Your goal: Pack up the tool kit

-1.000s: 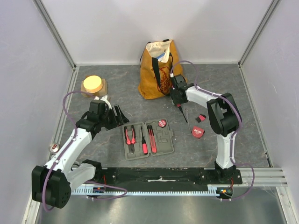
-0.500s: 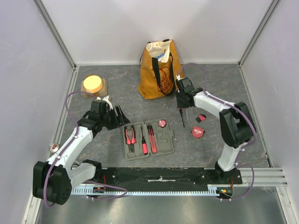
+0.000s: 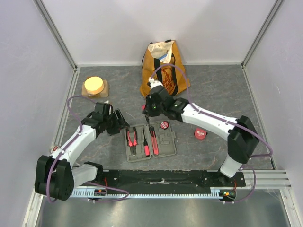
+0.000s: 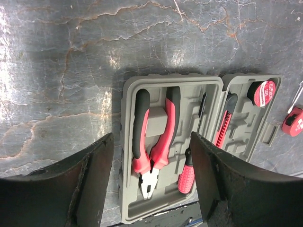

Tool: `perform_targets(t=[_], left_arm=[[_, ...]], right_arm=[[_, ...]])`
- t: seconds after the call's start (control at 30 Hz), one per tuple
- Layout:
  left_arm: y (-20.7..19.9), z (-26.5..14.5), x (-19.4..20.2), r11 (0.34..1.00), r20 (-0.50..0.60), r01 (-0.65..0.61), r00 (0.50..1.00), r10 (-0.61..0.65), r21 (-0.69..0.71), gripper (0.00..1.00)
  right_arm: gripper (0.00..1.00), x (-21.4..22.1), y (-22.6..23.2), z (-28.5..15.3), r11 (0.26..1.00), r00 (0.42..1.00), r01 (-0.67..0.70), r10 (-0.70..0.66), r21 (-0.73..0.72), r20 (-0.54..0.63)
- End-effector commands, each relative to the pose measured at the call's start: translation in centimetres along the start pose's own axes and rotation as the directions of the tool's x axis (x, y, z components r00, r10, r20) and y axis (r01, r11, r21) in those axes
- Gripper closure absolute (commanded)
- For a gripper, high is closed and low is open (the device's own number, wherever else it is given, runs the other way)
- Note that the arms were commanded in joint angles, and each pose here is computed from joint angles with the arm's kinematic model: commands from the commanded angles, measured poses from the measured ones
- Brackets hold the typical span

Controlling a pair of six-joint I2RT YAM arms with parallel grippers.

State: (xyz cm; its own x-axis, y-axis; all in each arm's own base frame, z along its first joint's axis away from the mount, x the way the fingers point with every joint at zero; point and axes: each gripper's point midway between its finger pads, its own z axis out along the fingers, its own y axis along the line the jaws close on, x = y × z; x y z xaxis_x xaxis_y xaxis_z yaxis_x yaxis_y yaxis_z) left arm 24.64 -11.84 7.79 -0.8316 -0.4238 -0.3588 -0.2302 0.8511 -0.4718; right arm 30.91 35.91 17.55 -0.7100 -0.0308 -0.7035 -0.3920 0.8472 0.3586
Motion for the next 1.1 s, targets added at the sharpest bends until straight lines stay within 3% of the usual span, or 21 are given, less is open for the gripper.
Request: perform_targets(t=[0.0, 0.2, 0.53, 1.07], left_arm=[[0.8, 0.0, 1.1, 0.994, -0.017, 0.106, 0.994, -0.107, -0.029, 0.29], [1.6, 0.8, 4.9, 0.982, -0.111, 0.189, 0.976, -0.187, 0.006, 0.29], [1.5, 0.6, 5.6, 0.984, -0.118, 0.173, 0.979, -0.166, 0.046, 0.29], [1.8, 0.3, 4.8, 0.995, -0.096, 0.099, 0.991, -0.096, 0.033, 0.29]], right_arm=[[0.97, 0.3, 2.0, 1.6, 0.993, 0.993, -0.110, 0.108, 0.040, 0.036], [0.96, 4.2, 4.6, 3.4, 0.989, 0.991, -0.127, 0.130, 0.075, -0.030], [0.96, 9.7, 4.6, 5.2, 0.979, 0.986, -0.107, 0.127, 0.172, -0.109], [0.93, 11.2, 2.7, 8.0, 0.954, 0.990, -0.066, 0.100, 0.293, -0.104]])
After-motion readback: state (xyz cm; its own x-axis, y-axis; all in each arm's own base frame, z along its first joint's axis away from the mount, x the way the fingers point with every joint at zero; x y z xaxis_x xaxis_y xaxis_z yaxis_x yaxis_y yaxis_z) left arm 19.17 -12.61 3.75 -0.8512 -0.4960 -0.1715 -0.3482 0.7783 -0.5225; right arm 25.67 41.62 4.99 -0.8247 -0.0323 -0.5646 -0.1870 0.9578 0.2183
